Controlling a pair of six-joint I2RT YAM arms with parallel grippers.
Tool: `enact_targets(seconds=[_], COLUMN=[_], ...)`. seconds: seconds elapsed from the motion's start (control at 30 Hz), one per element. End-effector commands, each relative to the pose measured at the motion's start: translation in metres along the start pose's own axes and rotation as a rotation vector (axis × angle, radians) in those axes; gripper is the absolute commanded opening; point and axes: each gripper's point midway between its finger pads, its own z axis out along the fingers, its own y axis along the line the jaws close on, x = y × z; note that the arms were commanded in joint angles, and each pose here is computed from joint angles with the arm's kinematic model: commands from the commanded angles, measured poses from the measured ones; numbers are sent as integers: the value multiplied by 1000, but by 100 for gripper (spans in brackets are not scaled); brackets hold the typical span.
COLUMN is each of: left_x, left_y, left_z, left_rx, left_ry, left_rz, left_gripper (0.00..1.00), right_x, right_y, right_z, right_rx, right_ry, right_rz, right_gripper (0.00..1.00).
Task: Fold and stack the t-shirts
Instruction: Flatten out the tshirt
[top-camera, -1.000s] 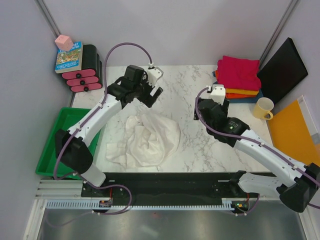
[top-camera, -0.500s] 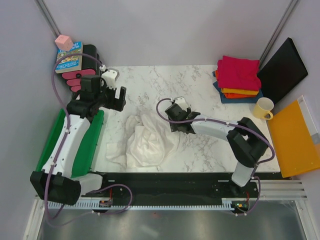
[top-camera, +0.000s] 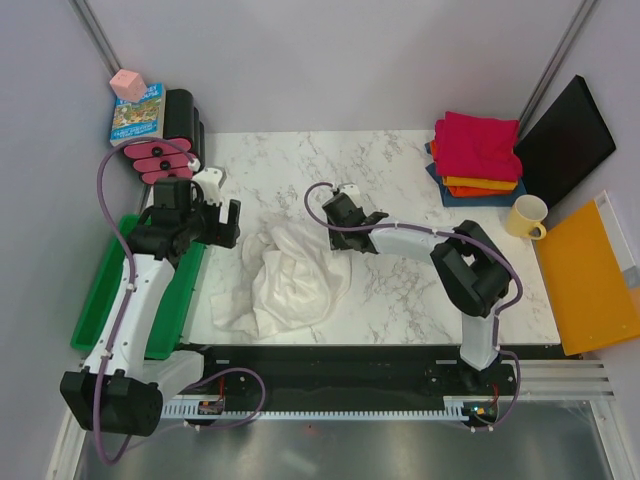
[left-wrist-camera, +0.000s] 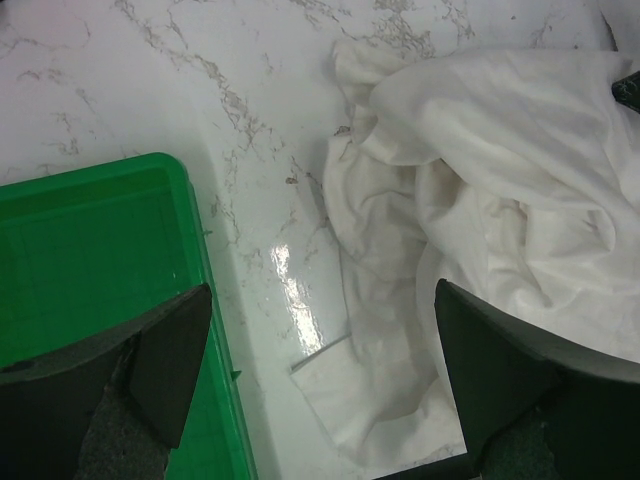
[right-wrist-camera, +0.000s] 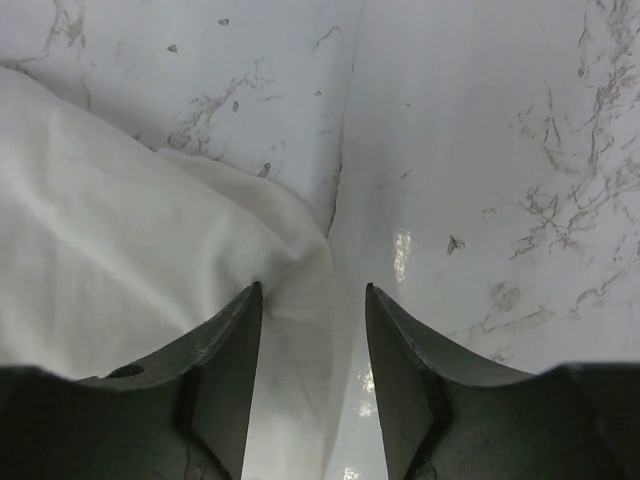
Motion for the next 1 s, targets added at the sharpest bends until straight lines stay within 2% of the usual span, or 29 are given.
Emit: enact_targets(seconds=[0.0, 0.1, 0.17, 0.27, 0.3, 0.47, 0.67, 0.8, 0.97], left_x=[5, 10, 15, 20, 22, 35, 65, 76, 96], left_y=[1, -2, -3, -2, -2, 2, -1, -12, -24], left_z=[-4, -1, 1, 4, 4, 14, 40, 53, 72], left_rx=[-9, 4, 12, 13, 10, -7, 32, 105, 191], left_ry=[-6, 4, 16, 28, 33, 79, 235, 293, 403], left_rz=[-30, -48, -61, -64, -63, -64, -70, -81, -73], left_gripper=[98, 98, 98, 97, 97, 96, 95, 90, 81], right_x=[8, 17, 23, 24, 24, -7, -56, -55, -40], right_y=[2, 0, 0, -4, -5, -25, -83, -103, -107], right_z=[6, 6, 6, 4, 3, -24, -73, -82, -76], right_rx=[-34, -52, -67, -67, -64, -2, 107, 144, 158], right_ry=[31, 59, 78, 81, 78, -33, -207, -208, -173], right_rz=[49, 56, 64, 90, 97, 134, 253, 252, 258], right_gripper=[52, 48, 40, 7, 0, 0, 0, 0, 0])
